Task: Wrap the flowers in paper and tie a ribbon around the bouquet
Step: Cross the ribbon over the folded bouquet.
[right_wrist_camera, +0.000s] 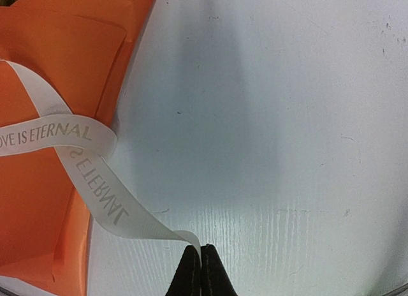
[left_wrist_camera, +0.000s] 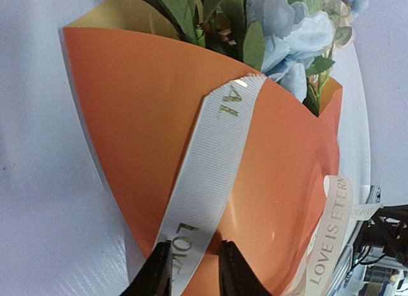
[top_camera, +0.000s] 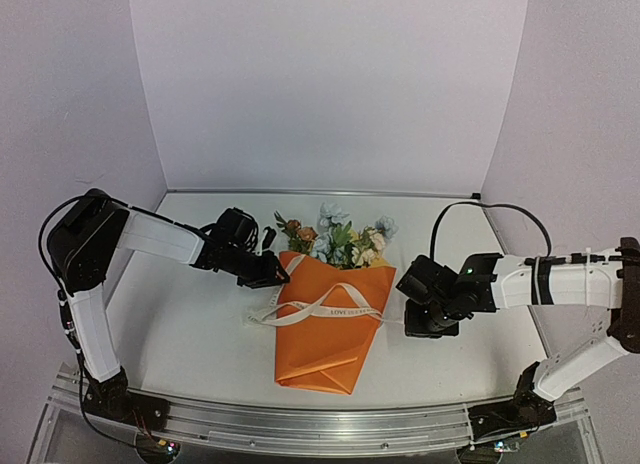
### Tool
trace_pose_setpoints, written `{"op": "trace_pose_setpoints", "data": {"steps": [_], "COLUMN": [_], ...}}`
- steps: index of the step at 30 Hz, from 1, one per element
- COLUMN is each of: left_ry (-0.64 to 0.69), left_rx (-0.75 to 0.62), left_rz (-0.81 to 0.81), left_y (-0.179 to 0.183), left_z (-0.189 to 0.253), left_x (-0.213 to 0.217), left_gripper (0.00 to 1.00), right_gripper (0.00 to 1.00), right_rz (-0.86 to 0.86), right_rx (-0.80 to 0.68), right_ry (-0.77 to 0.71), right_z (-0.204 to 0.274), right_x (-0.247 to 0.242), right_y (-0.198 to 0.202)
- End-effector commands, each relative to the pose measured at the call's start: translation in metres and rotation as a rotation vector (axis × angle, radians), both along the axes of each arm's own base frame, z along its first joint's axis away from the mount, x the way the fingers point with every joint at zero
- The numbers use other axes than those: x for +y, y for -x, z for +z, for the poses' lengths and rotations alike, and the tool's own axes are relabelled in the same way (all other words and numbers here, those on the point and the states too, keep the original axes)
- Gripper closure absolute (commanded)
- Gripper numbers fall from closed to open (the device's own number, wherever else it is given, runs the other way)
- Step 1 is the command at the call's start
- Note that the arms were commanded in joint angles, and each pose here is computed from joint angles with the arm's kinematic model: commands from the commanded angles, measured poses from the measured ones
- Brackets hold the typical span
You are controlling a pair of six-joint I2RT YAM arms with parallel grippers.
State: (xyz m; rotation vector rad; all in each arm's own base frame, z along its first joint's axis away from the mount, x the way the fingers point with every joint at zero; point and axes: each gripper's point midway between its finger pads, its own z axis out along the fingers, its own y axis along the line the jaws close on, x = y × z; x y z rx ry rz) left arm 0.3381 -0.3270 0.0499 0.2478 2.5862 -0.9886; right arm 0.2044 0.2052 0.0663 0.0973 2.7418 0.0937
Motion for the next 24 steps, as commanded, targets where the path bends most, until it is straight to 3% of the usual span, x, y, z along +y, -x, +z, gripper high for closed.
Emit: {"op": "trace_pose_setpoints", "data": {"steps": [1, 10, 24], "left_ry": [0.034, 0.006, -0.078], "left_rx": [-0.057, -0.068, -0.130], "left_rz": [0.009, 0.024, 0.187], "left_y": [-0.014, -0.016, -0.032], "left_z": [0.020, 0.024, 0.041], "left_x": [-0.004, 0.001, 0.039], "left_gripper": [0.79, 0.99, 1.00], "right_gripper": [1.00, 1.00, 1.00], "right_rz": [-0.011, -0.021, -0.100], "right_rx": [-0.044, -0.053, -0.068], "right_ry": [-0.001, 0.018, 0.057], "right_z": [0.011, 0.011, 0.012], "right_x": [0.001, -0.004, -0.043], "right_y": [-0.008, -0.011, -0.028]}}
